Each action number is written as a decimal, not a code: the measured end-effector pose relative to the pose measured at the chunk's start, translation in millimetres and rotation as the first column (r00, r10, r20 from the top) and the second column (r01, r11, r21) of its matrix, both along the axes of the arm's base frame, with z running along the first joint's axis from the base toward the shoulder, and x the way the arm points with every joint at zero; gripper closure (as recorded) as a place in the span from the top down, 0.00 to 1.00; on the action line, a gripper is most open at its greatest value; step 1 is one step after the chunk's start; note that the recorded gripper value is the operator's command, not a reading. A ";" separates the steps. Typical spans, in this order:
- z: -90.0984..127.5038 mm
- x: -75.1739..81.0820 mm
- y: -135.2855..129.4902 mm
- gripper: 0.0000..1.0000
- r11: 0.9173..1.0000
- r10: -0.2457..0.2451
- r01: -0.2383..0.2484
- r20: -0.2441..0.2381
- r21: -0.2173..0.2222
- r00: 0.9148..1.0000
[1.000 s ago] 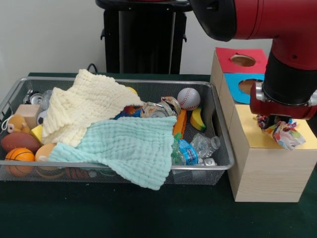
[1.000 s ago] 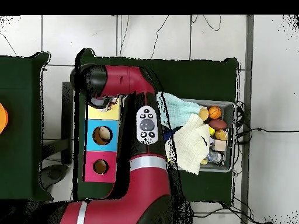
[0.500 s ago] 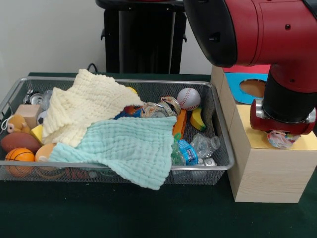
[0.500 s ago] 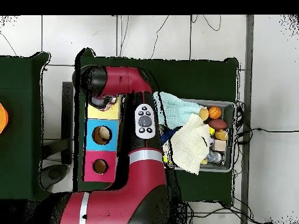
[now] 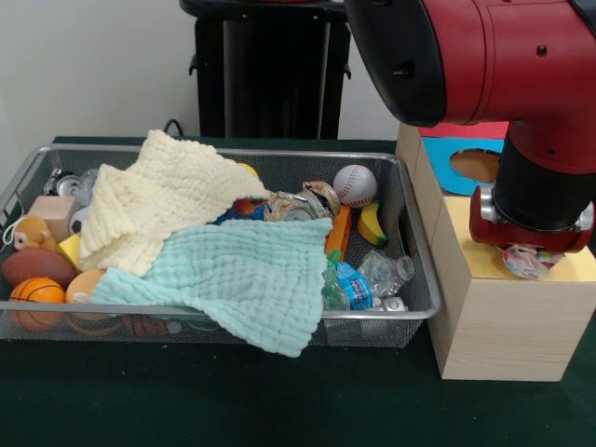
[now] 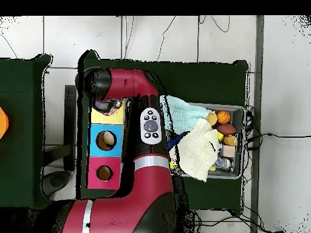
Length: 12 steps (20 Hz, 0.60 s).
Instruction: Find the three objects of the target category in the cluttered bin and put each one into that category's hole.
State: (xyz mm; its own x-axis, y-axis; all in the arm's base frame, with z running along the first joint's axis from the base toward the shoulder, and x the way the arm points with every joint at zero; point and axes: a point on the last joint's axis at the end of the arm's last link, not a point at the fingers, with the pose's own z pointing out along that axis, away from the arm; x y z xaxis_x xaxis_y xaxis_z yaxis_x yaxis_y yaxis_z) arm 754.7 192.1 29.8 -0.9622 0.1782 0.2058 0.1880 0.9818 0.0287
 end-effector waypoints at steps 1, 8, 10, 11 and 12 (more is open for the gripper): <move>0.0 0.0 0.0 0.00 1.000 0.000 0.000 0.000 -0.001 1.000; 0.4 -0.3 0.4 0.00 1.000 0.003 -0.002 0.002 -0.005 1.000; 0.4 -0.3 0.4 0.00 1.000 0.003 -0.003 0.002 -0.005 1.000; 0.4 -0.3 0.4 0.00 1.000 0.003 -0.003 0.002 -0.005 1.000; 0.4 -0.3 0.4 0.00 1.000 0.003 -0.003 0.002 -0.006 1.000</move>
